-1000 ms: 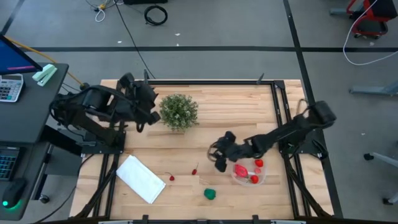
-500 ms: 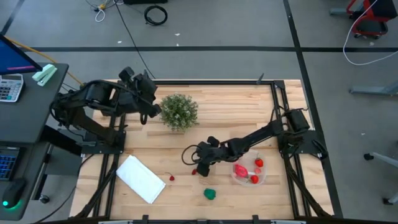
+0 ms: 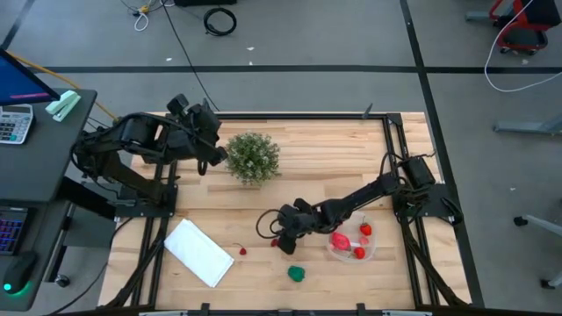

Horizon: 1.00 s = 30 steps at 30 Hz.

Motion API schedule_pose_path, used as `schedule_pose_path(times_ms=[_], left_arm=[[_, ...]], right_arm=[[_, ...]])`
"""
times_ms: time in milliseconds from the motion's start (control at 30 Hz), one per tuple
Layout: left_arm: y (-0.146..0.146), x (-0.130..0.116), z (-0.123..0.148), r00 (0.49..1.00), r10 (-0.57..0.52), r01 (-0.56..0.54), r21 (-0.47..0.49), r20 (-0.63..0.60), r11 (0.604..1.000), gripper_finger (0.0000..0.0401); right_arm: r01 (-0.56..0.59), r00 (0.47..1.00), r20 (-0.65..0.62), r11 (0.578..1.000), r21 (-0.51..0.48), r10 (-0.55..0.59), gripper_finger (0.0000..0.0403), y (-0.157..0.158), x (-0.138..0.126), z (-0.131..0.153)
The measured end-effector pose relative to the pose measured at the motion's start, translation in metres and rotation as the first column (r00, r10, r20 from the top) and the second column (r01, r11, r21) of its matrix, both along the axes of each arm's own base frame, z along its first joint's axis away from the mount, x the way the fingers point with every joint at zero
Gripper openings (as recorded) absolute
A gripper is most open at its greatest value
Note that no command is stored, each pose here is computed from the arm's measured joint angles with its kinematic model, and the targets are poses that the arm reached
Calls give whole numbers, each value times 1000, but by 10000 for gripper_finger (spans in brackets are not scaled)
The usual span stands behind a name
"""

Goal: Pick and placing Produce into tupperware
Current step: Put the right cherry into the transparent container

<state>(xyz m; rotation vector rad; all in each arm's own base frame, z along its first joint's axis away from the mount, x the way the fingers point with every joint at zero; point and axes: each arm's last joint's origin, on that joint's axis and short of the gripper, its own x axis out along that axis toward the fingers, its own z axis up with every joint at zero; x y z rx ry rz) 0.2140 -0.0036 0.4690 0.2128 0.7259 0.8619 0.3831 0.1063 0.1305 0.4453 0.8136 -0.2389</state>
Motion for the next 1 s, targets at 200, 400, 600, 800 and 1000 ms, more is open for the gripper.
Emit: schedule_pose_path(times_ms=[200,400,600,800,1000], left_arm=[[0,0,0,1000,0,0,0,-2,1000,107],[0,0,0,1000,-1,1,0,-2,1000,107],[0,0,0,1000,-1,1,0,-2,1000,107],[0,0,0,1000,0,0,0,-3,1000,107],[0,0,0,1000,-1,1,0,-3,1000,107]], right_arm=[[-8,1000,-2,1000,1,8,196,6,-2,0],[-7,1000,4,1000,-9,7,176,9,-3,0],[2,1000,8,1000,-18,-2,153,8,-2,0],[1,1000,8,1000,-19,-1,135,8,-3,0],[0,1000,8,1000,-19,0,114,8,-3,0]])
